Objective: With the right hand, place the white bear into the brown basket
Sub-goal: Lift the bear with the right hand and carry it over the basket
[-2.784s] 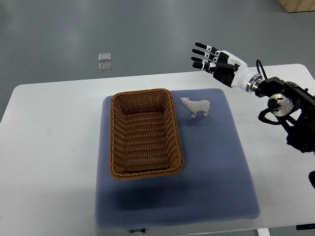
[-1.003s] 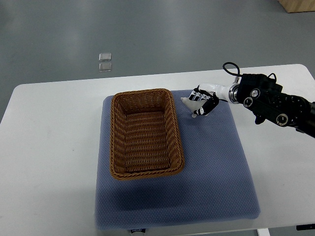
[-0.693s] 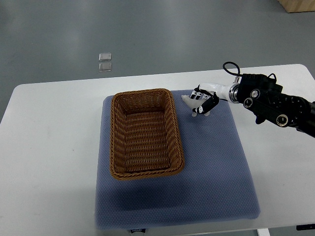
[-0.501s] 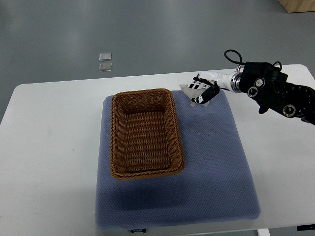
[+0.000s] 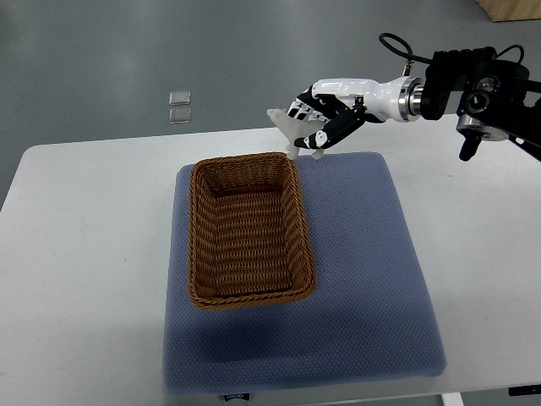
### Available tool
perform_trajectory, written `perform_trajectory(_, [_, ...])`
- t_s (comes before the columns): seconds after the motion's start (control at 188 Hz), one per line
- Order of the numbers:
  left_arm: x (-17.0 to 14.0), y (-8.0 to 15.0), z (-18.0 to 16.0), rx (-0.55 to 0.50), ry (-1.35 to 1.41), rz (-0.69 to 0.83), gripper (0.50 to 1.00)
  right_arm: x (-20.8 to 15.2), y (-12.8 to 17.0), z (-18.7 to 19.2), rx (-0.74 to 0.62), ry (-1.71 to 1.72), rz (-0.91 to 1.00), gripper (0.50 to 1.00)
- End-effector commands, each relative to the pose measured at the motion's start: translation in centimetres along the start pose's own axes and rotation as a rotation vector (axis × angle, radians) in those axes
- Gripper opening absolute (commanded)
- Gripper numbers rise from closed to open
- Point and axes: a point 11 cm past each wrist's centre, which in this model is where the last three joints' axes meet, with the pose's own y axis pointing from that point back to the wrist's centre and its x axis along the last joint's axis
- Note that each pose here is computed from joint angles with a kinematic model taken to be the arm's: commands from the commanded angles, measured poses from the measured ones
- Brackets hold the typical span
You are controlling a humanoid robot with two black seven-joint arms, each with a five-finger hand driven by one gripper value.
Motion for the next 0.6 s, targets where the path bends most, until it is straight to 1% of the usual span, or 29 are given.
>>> perform_trajectory(0.0, [0.0, 0.0, 0.0, 0.000, 0.003, 0.001, 1.000, -2.7, -2.0, -0.7, 0.050, -0.023, -0.045, 0.500])
perform_trajectory(0.16, [0.0, 0.0, 0.0, 0.000, 0.003, 0.001, 1.000, -6.1, -4.9, -0.1, 0.053, 0.038, -0.056, 0.500])
perform_trajectory(0.219, [0.0, 0.0, 0.0, 0.000, 0.004, 0.001, 1.000, -6.8, -5.8, -0.2, 0.059, 0.069, -0.050, 0.500])
perform_trajectory(0.379, [0.1, 0.0, 0.0, 0.000, 0.006, 0.002, 1.000, -8.7, -7.3, 0.4, 0.061, 0.134, -0.030, 0.500])
perform_trajectory(0.512, [0.2, 0.0, 0.0, 0.000, 0.004, 0.006, 1.000, -11.3, -9.0, 0.9, 0.086, 0.216, -0.031, 0.500])
perform_trajectory(0.592, [0.1, 0.0, 0.0, 0.000, 0.004, 0.004, 1.000, -12.0, -9.7, 1.0, 0.088, 0.230, -0.020, 0.500])
